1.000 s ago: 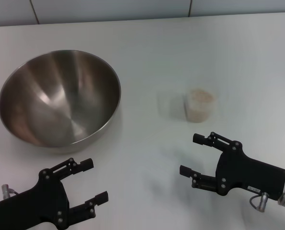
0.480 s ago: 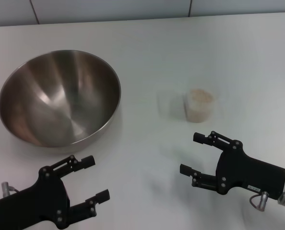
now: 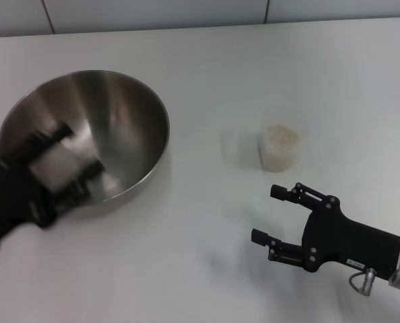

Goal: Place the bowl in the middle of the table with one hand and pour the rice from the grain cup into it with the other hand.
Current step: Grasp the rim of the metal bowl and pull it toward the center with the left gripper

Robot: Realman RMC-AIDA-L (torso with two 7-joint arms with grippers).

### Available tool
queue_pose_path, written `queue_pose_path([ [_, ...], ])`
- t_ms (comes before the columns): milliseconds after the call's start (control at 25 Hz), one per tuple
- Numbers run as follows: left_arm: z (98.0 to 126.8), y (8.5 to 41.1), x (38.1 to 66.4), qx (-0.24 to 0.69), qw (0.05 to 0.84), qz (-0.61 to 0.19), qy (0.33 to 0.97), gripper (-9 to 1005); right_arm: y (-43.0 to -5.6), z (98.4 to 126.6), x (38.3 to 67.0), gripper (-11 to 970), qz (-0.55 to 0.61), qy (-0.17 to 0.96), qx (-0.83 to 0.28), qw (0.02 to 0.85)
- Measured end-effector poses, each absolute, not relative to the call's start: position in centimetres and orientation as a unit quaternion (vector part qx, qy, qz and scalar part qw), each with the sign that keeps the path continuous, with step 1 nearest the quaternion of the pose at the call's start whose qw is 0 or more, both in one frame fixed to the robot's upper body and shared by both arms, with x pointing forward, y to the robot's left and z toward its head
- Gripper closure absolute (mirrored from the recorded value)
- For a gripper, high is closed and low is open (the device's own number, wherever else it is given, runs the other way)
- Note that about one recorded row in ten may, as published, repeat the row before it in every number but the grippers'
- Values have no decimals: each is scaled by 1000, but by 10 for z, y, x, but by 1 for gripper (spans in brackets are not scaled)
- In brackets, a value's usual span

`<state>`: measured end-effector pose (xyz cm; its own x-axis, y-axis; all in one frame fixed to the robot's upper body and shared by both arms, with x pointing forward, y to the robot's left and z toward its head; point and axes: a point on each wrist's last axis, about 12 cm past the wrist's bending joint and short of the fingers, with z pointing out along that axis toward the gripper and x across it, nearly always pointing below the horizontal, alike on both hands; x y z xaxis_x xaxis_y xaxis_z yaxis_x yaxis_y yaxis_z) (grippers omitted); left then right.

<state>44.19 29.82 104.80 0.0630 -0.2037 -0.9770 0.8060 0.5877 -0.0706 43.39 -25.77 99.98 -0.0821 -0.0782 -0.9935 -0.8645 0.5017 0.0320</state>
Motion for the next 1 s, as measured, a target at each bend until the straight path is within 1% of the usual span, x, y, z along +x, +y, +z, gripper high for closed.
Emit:
queue_pose_path([
  [40,1049,303,446,245,693,-353,579,288,-258,1000,434,139,344,650,-362,573],
  [80,1049,312,453,212,712,-316,591,289,-258,1000,434,140,344,650,-362,573],
  [120,1049,312,453,212,712,-316,591,291,-258,1000,434,140,344,650,-362,573],
  [280,1049,326,470,164,727,-261,614,297,-258,1000,434,140,344,650,-361,573],
  [400,1048,333,484,139,723,-234,636,301,-257,1000,434,140,344,650,-361,573],
  [480,1047,335,492,127,715,-227,649,304,-257,1001,435,140,345,648,-362,575],
  [840,1049,337,503,118,709,-220,660,318,-257,1001,436,140,345,647,-362,575],
  [920,1051,340,508,109,700,-226,668,321,-257,1001,436,140,344,647,-363,575],
  [960,1058,347,522,97,669,-249,694,322,-256,1001,437,140,344,647,-363,575],
  [1000,1060,347,524,99,662,-253,698,324,-256,1001,437,140,344,647,-363,575],
])
